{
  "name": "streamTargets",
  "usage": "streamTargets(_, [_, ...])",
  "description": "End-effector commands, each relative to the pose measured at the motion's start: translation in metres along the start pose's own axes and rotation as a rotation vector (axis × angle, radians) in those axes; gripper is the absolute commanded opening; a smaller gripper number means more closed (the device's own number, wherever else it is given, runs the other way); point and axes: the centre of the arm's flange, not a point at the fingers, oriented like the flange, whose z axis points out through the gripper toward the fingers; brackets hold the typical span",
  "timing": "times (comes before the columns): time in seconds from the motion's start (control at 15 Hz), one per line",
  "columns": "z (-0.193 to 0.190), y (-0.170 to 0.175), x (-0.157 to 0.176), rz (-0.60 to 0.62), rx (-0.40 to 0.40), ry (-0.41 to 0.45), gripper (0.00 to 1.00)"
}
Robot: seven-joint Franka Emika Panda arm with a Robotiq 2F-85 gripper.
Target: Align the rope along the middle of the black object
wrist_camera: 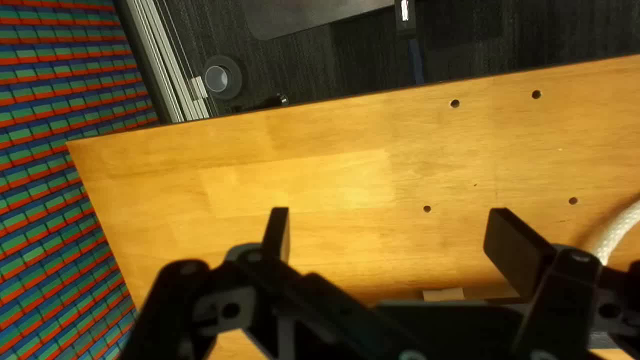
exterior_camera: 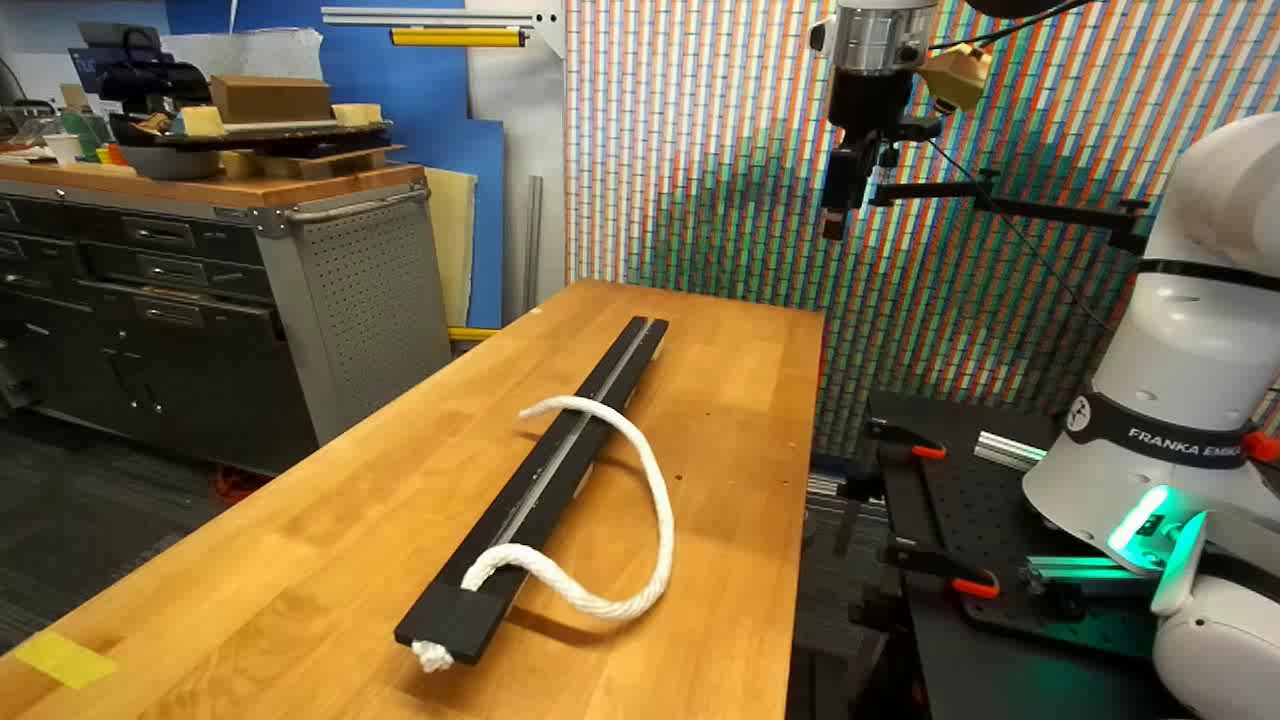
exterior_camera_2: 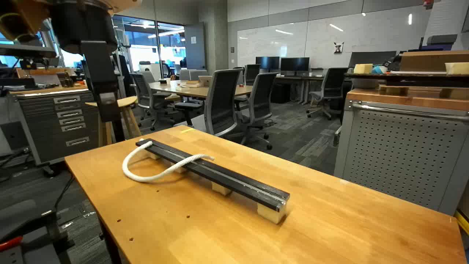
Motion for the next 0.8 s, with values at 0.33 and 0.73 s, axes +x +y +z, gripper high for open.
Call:
streamTargets(0.33, [-0.0002,0.0001,0.0,0.0,0.0,0.001,1.0])
streamTargets(0.73, [-0.0035,-0.0085,0.0047,-0.014,-0.005,0.008,1.0])
